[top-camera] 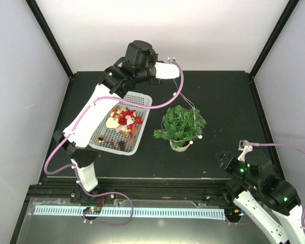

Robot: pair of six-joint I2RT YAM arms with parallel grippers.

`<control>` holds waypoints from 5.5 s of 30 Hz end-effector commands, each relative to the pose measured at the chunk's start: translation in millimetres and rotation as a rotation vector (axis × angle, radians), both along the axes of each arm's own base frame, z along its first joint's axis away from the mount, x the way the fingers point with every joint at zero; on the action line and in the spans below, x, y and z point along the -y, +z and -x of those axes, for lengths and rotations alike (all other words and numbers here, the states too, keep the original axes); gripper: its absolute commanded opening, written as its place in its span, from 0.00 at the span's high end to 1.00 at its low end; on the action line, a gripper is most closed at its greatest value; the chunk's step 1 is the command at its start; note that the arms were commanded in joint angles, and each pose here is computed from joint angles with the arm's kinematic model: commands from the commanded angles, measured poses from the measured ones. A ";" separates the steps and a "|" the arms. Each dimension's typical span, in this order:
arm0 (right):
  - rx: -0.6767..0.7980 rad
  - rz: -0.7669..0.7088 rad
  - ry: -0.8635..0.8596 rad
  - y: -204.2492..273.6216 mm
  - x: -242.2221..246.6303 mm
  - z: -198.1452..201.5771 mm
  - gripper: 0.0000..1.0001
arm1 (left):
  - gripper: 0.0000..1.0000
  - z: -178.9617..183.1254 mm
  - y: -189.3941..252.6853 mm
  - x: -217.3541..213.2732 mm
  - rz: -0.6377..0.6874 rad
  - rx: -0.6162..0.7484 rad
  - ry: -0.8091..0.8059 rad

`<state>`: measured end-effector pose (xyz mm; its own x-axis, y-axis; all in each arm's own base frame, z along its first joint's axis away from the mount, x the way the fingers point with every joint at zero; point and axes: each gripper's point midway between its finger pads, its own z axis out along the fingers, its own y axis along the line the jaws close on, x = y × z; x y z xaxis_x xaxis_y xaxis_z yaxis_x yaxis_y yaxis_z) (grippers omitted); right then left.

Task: Decorate the small christmas tree

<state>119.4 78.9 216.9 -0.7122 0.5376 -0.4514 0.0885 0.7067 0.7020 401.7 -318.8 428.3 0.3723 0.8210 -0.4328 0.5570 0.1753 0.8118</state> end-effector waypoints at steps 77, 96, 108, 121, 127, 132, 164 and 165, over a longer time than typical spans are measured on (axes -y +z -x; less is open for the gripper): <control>-0.017 0.039 -0.034 11.2 5.6 -4.3 0.54 | 0.61 194.6 -265.6 -25.5 0.289 -0.713 0.052; -0.057 0.047 -0.094 12.8 24.4 11.9 0.54 | 0.63 152.3 -317.7 -18.8 0.445 -0.941 0.202; -0.087 0.061 -0.088 8.7 21.5 10.2 0.54 | 0.78 155.6 -315.7 -13.5 0.506 -0.981 0.111; -0.093 0.063 -0.071 7.8 15.6 5.6 0.54 | 0.96 172.9 -311.1 -23.7 0.467 -1.060 0.031; -0.085 0.049 -0.067 6.1 12.3 2.7 0.54 | 0.98 200.7 -299.5 -38.0 0.419 -1.058 -0.048; -0.080 0.045 -0.060 4.5 9.3 0.1 0.54 | 0.98 213.6 -280.8 -41.7 0.385 -1.058 -0.106; -0.081 0.009 -0.094 -6.4 21.8 16.1 0.54 | 0.96 224.3 -119.9 61.5 0.478 -1.399 -0.474; -0.081 0.008 -0.094 -7.1 22.2 16.8 0.54 | 0.96 221.8 -119.1 63.3 0.488 -1.401 -0.469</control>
<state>105.6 63.9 216.8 -0.7085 0.5773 -0.4060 0.1764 0.7018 0.6901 172.8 -371.1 284.2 -0.3465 0.4903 -0.7997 0.8805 -0.1239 -0.4575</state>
